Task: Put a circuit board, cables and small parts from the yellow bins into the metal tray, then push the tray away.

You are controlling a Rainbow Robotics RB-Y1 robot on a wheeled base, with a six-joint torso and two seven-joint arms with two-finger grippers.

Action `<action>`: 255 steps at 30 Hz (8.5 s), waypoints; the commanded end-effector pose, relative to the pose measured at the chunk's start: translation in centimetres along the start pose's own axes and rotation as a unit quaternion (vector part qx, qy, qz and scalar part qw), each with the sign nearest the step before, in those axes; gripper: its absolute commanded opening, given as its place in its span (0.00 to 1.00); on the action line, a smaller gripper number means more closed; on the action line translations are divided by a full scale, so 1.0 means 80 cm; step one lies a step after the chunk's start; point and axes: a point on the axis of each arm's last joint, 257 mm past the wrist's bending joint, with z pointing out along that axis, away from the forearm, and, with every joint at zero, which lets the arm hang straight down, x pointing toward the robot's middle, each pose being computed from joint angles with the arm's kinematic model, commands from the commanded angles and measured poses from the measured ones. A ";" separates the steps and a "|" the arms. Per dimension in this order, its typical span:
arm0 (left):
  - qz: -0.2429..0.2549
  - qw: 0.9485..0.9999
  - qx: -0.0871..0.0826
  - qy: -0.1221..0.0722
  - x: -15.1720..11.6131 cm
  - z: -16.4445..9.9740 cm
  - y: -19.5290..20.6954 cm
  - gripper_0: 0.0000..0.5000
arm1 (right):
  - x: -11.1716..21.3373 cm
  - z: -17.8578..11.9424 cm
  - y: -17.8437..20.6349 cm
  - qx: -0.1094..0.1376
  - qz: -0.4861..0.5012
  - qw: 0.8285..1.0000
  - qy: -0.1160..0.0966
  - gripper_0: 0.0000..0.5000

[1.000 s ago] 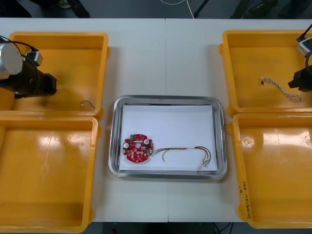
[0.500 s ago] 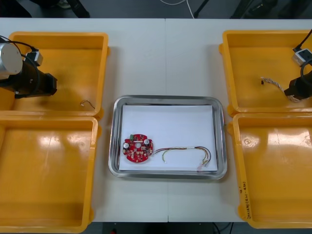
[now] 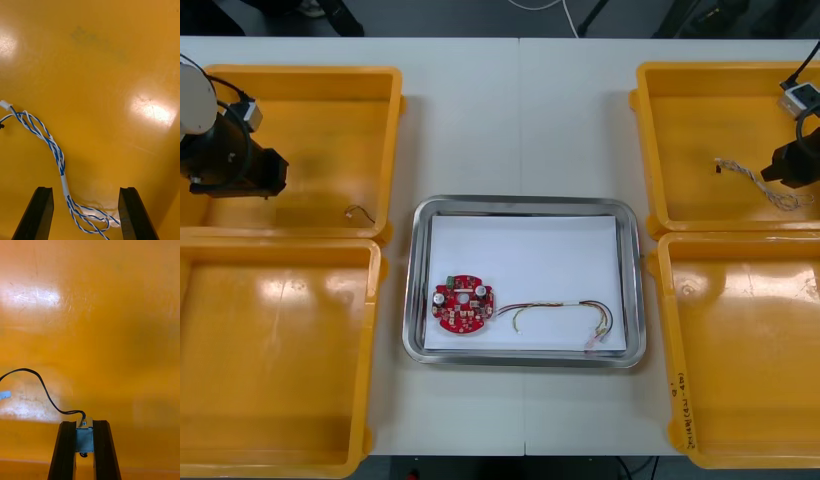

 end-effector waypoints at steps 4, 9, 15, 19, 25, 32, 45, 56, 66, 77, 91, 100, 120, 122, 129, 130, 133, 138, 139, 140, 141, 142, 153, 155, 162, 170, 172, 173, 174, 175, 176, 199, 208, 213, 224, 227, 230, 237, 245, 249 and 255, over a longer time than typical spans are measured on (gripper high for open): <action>0.047 0.999 0.008 -0.004 -0.008 -0.054 -0.016 0.00 | -0.030 0.005 0.005 0.014 -0.045 0.999 -0.007 1.00; 0.055 0.998 0.012 0.003 -0.002 -0.076 -0.033 0.00 | -0.031 0.012 0.011 0.003 -0.032 0.999 0.002 1.00; 0.068 0.998 0.012 0.000 0.000 -0.099 -0.059 0.00 | -0.035 0.012 0.009 0.005 -0.035 0.999 0.001 1.00; 0.079 0.997 0.010 0.007 0.006 -0.115 -0.081 0.00 | -0.042 0.009 0.008 0.007 -0.039 0.999 0.000 1.00; 0.074 0.997 0.028 -0.008 -0.002 -0.132 -0.133 0.00 | -0.047 0.005 0.007 0.004 -0.036 0.999 0.010 1.00; 0.070 0.996 0.047 -0.015 -0.005 -0.140 -0.205 0.00 | -0.052 -0.011 0.008 0.003 -0.050 0.998 0.035 1.00; 0.091 0.994 0.064 -0.016 0.024 -0.143 -0.310 0.00 | -0.048 -0.019 0.013 0.002 -0.054 0.997 0.063 1.00; 0.091 0.991 0.093 -0.023 0.054 -0.140 -0.385 0.00 | -0.035 0.003 0.022 -0.006 -0.040 0.997 0.061 1.00; 0.097 0.990 0.101 -0.026 0.076 -0.117 -0.413 0.00 | -0.028 0.017 0.023 -0.002 -0.038 0.998 0.057 1.00; 0.096 0.991 0.088 -0.029 0.105 -0.069 -0.408 0.00 | -0.017 0.029 0.028 -0.007 -0.034 0.998 0.055 1.00; 0.094 0.992 0.074 -0.030 0.117 -0.031 -0.390 0.00 | 0.003 0.039 0.030 -0.011 -0.036 0.998 0.058 1.00; 0.093 0.993 0.065 -0.036 0.112 -0.009 -0.382 0.00 | 0.021 0.042 0.023 -0.010 -0.044 0.997 0.067 1.00; 0.086 0.993 0.072 -0.033 0.114 -0.012 -0.386 1.00 | 0.051 0.053 0.019 -0.014 -0.038 0.997 0.066 1.00; 0.086 0.993 0.073 -0.035 0.112 -0.014 -0.386 1.00 | 0.052 0.053 0.019 -0.015 -0.040 0.997 0.066 0.83; 0.084 0.993 0.075 -0.036 0.112 -0.017 -0.386 1.00 | 0.056 0.055 0.018 -0.014 -0.046 0.997 0.067 0.11; 0.084 0.993 0.074 -0.038 0.110 -0.018 -0.385 1.00 | 0.056 0.055 0.018 -0.014 -0.048 0.996 0.067 0.05; 0.084 0.993 0.071 -0.037 0.107 -0.027 -0.379 1.00 | 0.058 0.055 0.017 -0.013 -0.051 0.996 0.068 0.00; 0.084 0.994 0.065 -0.024 0.101 -0.056 -0.368 1.00 | 0.047 0.054 0.016 -0.011 -0.058 0.997 0.056 0.00; 0.085 0.994 0.063 -0.021 0.099 -0.064 -0.364 1.00 | 0.040 0.051 0.014 -0.009 -0.064 0.997 0.052 0.00; 0.085 0.994 0.063 -0.019 0.097 -0.072 -0.361 1.00 | 0.033 0.048 0.014 -0.007 -0.070 0.996 0.048 0.00; 0.085 0.994 0.063 -0.020 0.095 -0.077 -0.359 1.00 | 0.030 0.047 0.013 -0.005 -0.073 0.996 0.046 0.00; 0.083 0.994 0.064 -0.016 0.093 -0.085 -0.354 1.00 | 0.023 0.043 0.012 -0.004 -0.078 0.996 0.043 0.00; 0.062 0.996 0.056 -0.017 0.055 -0.143 -0.303 1.00 | -0.019 -0.008 0.011 -0.016 -0.111 0.993 0.038 0.00; 0.054 0.997 0.053 -0.021 0.046 -0.149 -0.288 1.00 | -0.017 -0.023 0.009 -0.024 -0.108 0.993 0.043 0.00; 0.028 0.999 0.034 -0.032 0.023 -0.164 -0.237 1.00 | -0.012 -0.072 0.002 -0.046 -0.100 0.992 0.061 0.00; 0.010 0.999 0.036 -0.035 0.006 -0.191 -0.187 1.00 | 0.017 -0.139 -0.009 -0.041 -0.107 0.988 0.104 0.00; 0.017 0.999 0.032 -0.040 0.000 -0.195 -0.176 1.00 | 0.023 -0.153 -0.008 -0.037 -0.100 0.988 0.111 0.00; 0.019 0.998 0.030 -0.042 -0.003 -0.197 -0.169 1.00 | 0.024 -0.162 -0.006 -0.034 -0.100 0.988 0.114 0.00; 0.023 0.998 0.030 -0.042 -0.005 -0.198 -0.164 1.00 | 0.025 -0.170 -0.001 -0.033 -0.100 0.987 0.119 0.00; 0.022 0.998 0.029 -0.042 -0.007 -0.199 -0.160 1.00 | 0.026 -0.174 0.001 -0.032 -0.101 0.987 0.121 0.00; 0.023 0.998 0.030 -0.041 -0.008 -0.199 -0.156 1.00 | 0.025 -0.182 0.006 -0.029 -0.105 0.986 0.125 0.00; 0.036 0.999 0.022 -0.015 -0.008 -0.171 -0.115 1.00 | -0.079 -0.208 0.210 -0.056 -0.309 0.949 0.028 0.00; 0.035 0.998 0.035 -0.031 -0.004 -0.137 -0.114 1.00 | -0.071 -0.202 0.270 -0.087 -0.384 0.918 0.037 0.00; 0.032 0.998 0.037 -0.029 0.001 -0.123 -0.112 1.00 | -0.081 -0.196 0.304 -0.083 -0.422 0.902 0.037 0.00; 0.028 0.999 0.027 -0.025 0.001 -0.077 -0.114 1.00 | -0.101 -0.175 0.392 -0.106 -0.446 0.888 0.028 0.00; 0.031 0.999 0.021 -0.026 0.001 -0.067 -0.116 1.00 | -0.103 -0.167 0.410 -0.105 -0.452 0.885 0.028 0.00; 0.032 0.999 0.021 -0.027 0.002 -0.055 -0.121 1.00 | -0.100 -0.156 0.425 -0.101 -0.459 0.882 0.030 0.00; 0.037 0.999 0.017 -0.027 0.006 -0.031 -0.132 1.00 | -0.083 -0.132 0.456 -0.126 -0.452 0.882 0.046 0.00; 0.039 0.999 0.026 -0.013 0.025 -0.014 -0.146 1.00 | -0.071 -0.089 0.489 -0.120 -0.463 0.878 0.023 0.00; 0.044 0.998 0.030 -0.016 0.032 -0.001 -0.152 1.00 | -0.057 -0.071 0.493 -0.116 -0.462 0.879 0.022 0.00; 0.047 0.998 0.031 -0.019 0.039 0.010 -0.153 1.00 | -0.036 -0.050 0.490 -0.112 -0.458 0.881 0.029 0.00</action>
